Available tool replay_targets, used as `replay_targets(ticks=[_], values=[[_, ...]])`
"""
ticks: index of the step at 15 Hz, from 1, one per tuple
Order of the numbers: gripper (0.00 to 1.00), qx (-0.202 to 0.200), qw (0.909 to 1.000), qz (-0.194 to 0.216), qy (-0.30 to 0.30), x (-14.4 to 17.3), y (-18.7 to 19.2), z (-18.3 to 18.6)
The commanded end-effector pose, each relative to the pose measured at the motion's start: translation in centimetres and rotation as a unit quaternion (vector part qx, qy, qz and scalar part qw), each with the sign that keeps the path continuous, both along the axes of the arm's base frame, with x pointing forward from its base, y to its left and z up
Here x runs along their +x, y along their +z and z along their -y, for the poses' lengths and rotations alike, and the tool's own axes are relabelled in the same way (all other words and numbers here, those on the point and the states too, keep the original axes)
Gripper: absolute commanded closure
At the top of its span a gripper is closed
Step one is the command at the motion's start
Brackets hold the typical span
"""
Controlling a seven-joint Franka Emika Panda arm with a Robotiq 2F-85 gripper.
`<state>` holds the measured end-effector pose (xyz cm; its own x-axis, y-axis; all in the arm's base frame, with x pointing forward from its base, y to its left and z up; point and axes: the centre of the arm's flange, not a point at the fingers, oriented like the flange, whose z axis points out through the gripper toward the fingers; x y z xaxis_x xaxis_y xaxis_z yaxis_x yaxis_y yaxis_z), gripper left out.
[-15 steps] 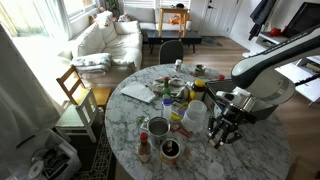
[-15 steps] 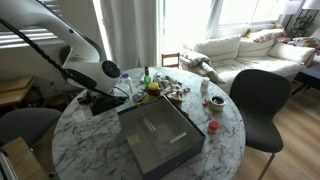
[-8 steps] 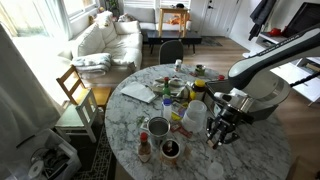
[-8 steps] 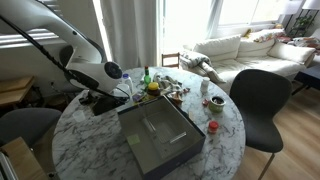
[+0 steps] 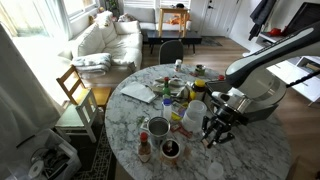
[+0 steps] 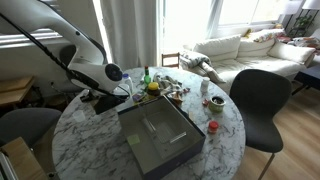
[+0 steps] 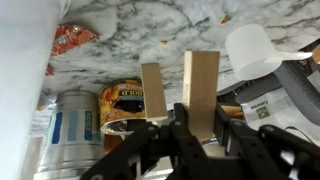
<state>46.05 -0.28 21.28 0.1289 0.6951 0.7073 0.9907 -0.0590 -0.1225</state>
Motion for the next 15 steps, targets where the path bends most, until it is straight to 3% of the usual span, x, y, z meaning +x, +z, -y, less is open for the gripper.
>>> replay_targets(ticks=[1,5,9,10,11,15], values=[[0.92,0.052,0.9985,0.02,-0.001,0.9,-2.4,-0.1],[0.92,0.11,0.9933,0.03,-0.02,1.2,-3.8,-0.6],[0.92,0.116,0.9919,0.017,-0.05,0.9,-5.2,0.5],[0.92,0.095,0.9947,0.011,-0.039,0.7,-4.2,-0.3],[0.69,0.095,0.9946,0.009,-0.041,0.6,-4.4,-0.1],[0.69,0.095,0.9947,0.01,-0.039,0.7,-4.3,-0.3]])
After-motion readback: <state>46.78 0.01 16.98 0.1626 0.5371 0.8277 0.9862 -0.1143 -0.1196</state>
